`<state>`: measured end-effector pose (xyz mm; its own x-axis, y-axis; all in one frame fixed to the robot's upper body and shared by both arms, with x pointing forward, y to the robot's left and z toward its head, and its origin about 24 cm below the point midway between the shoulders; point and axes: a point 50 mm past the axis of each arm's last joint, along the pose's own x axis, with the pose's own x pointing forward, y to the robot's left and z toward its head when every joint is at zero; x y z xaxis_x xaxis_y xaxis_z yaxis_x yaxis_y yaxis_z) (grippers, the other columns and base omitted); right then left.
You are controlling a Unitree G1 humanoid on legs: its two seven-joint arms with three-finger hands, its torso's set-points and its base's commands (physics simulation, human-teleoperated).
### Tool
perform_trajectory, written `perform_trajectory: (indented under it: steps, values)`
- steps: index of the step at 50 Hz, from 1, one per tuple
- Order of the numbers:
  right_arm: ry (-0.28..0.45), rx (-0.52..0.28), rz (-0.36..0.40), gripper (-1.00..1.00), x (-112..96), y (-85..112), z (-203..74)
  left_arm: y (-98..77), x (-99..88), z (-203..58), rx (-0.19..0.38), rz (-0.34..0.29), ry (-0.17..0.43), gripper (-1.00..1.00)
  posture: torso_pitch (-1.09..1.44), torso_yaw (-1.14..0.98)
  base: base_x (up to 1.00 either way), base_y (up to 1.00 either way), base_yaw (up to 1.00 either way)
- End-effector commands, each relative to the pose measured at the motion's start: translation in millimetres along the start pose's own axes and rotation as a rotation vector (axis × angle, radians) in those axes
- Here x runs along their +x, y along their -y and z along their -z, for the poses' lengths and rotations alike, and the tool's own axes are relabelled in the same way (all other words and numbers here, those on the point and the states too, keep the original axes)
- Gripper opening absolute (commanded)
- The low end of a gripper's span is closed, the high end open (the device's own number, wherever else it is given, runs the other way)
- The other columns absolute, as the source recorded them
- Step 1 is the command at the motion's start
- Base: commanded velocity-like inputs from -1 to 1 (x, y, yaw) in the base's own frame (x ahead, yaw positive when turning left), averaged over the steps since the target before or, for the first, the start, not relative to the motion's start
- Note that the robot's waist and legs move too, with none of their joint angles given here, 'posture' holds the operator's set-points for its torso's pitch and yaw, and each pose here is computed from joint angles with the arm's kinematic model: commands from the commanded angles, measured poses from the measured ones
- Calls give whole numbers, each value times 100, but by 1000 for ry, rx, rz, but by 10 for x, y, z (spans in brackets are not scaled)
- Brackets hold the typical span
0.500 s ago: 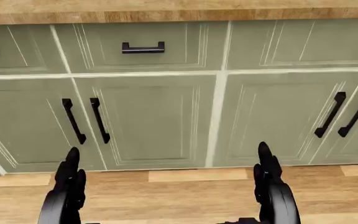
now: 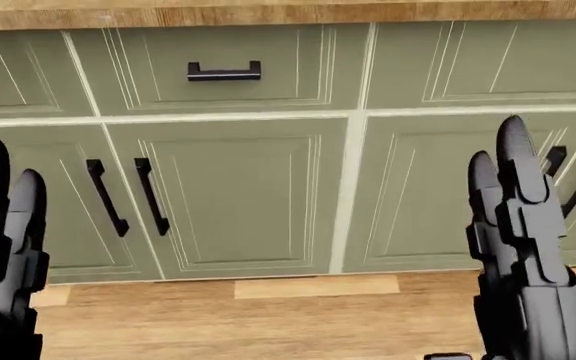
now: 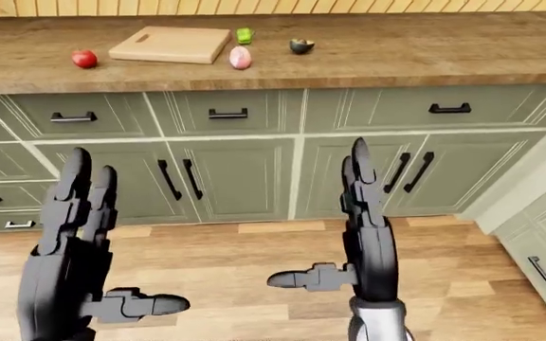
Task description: Place the avocado, onion, tomato and bell pepper on the cutting board.
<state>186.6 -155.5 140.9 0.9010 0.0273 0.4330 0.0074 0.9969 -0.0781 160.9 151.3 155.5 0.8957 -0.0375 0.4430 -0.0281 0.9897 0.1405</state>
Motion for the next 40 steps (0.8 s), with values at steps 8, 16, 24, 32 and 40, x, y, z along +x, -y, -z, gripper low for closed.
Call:
perform_trajectory:
  steps: [8,16,24,32,40]
  values:
    - [254,-17,-61,100,-153,-58,-509,-31,-139,-435,24,-52,246,100,0,0,0,0,0]
    - [263,26,-55,100,-166,-49,-543,-27,-171,-501,13,-57,286,100,0,0,0,0,0]
    - [260,49,-22,100,-148,-6,-541,-10,-161,-481,13,-58,274,100,0,0,0,0,0]
    - [327,101,191,100,-116,265,-682,-16,-158,-482,11,-65,272,100,0,0,0,0,0]
    - [332,91,238,100,-108,315,-677,-36,-167,-511,3,-83,284,100,0,0,0,0,0]
